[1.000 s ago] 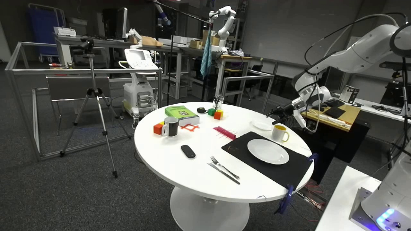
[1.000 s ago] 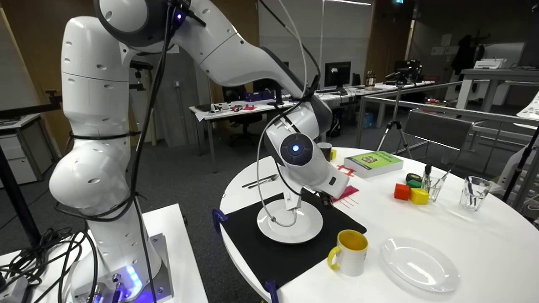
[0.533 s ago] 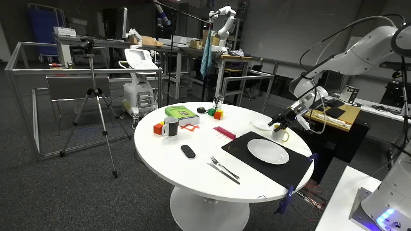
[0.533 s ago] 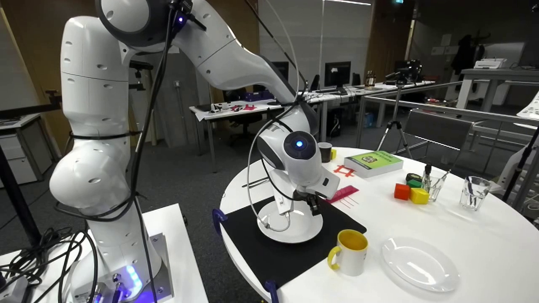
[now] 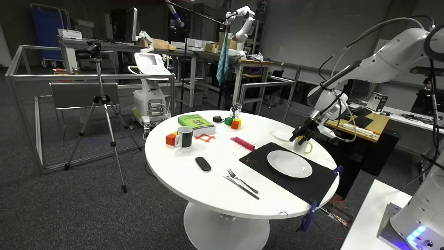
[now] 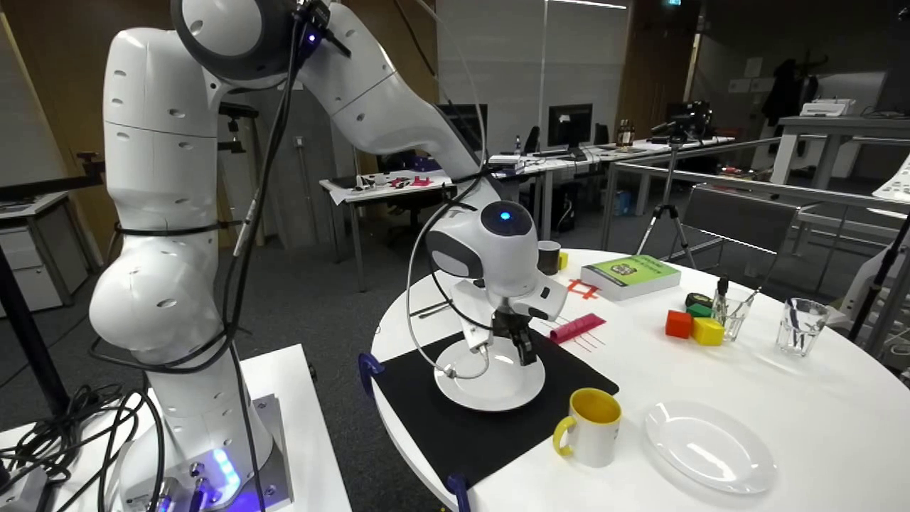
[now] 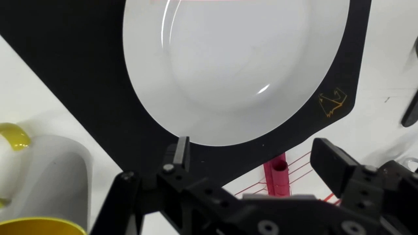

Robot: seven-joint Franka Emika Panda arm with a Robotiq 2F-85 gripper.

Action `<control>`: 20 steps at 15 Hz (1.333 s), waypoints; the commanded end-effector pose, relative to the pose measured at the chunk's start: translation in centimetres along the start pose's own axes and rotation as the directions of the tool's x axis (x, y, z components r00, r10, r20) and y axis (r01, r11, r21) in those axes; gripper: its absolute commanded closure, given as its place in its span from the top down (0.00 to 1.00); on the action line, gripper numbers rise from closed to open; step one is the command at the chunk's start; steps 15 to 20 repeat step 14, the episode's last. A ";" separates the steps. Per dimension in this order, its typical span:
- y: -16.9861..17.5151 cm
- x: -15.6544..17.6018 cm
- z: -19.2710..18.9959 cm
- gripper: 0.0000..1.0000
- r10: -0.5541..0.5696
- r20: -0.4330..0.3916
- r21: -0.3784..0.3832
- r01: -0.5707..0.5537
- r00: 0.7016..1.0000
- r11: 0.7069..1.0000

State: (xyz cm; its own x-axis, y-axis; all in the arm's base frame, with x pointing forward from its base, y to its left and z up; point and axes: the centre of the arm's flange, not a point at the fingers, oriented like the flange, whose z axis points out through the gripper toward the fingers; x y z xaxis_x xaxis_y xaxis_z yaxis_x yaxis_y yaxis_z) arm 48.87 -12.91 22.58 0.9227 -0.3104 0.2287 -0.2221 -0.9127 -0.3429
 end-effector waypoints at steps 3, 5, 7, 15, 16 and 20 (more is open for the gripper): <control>-0.6 0.2 -0.1 1.00 -0.015 -0.039 -0.069 0.012 0.999 0.998; -0.6 0.1 0.3 1.00 -0.017 -0.036 -0.075 0.014 0.999 0.997; -0.5 0.0 0.3 1.00 -0.016 -0.033 -0.076 0.013 0.999 0.997; -0.5 0.0 0.3 1.00 -0.015 -0.034 -0.076 0.012 0.999 0.997; -0.5 0.0 0.3 1.00 -0.015 -0.034 -0.076 0.012 0.999 0.997; -0.5 0.0 0.3 1.00 -0.015 -0.034 -0.076 0.012 0.999 0.997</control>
